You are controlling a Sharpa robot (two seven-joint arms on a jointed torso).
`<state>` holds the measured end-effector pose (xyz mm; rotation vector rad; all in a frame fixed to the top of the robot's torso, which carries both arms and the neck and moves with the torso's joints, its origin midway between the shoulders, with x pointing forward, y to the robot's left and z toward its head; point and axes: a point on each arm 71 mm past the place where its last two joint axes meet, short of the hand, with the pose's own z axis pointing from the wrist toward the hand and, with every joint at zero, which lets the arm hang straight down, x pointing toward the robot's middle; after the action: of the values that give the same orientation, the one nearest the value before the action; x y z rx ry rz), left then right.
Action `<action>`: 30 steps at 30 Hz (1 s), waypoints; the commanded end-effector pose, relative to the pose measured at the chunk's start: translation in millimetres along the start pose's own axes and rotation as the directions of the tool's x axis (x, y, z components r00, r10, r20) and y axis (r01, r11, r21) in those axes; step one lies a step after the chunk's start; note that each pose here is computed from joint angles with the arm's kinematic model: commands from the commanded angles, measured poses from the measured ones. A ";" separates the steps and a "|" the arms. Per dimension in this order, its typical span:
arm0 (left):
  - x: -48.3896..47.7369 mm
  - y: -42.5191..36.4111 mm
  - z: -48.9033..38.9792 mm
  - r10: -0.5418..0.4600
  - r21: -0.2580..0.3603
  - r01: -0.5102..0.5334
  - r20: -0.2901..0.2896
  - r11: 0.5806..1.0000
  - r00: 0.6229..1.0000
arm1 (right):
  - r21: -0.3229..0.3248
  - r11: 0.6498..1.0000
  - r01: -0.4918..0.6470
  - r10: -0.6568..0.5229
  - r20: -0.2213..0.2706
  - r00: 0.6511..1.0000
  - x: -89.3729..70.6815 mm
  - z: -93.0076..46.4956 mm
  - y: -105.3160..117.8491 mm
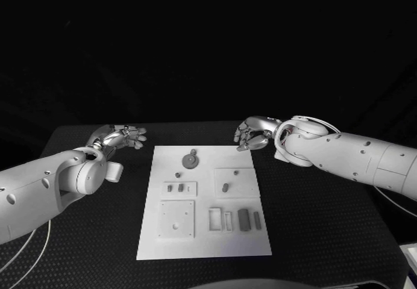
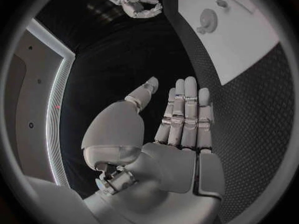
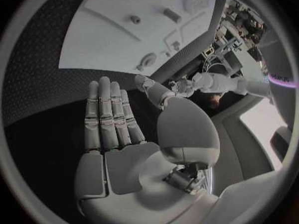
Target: Assemble the parts on the task board
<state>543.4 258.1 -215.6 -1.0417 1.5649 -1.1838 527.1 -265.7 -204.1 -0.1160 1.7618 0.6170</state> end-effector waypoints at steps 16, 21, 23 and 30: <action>20.0 -5.6 -5.3 -0.069 0.011 0.070 -0.068 0.997 0.995 | -0.065 0.954 0.294 -0.299 -0.098 0.949 47.9 -12.5 17.7; 20.5 -5.5 -4.7 -0.067 0.011 0.068 -0.068 0.998 0.995 | -0.078 0.951 0.300 -0.307 -0.107 0.946 54.1 -12.6 20.9; 21.2 -5.5 -4.5 -0.068 0.010 0.068 -0.070 0.998 0.995 | -0.084 0.949 0.303 -0.311 -0.116 0.943 58.3 -12.8 21.7; 22.2 -5.5 -4.2 -0.069 0.010 0.070 -0.075 0.998 0.995 | -0.102 0.950 0.296 -0.308 -0.122 0.944 65.1 -11.2 26.0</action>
<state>534.5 239.9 -214.2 -1.0722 1.5825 -1.2646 488.8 -234.1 -252.8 -0.4552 1.8039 0.4758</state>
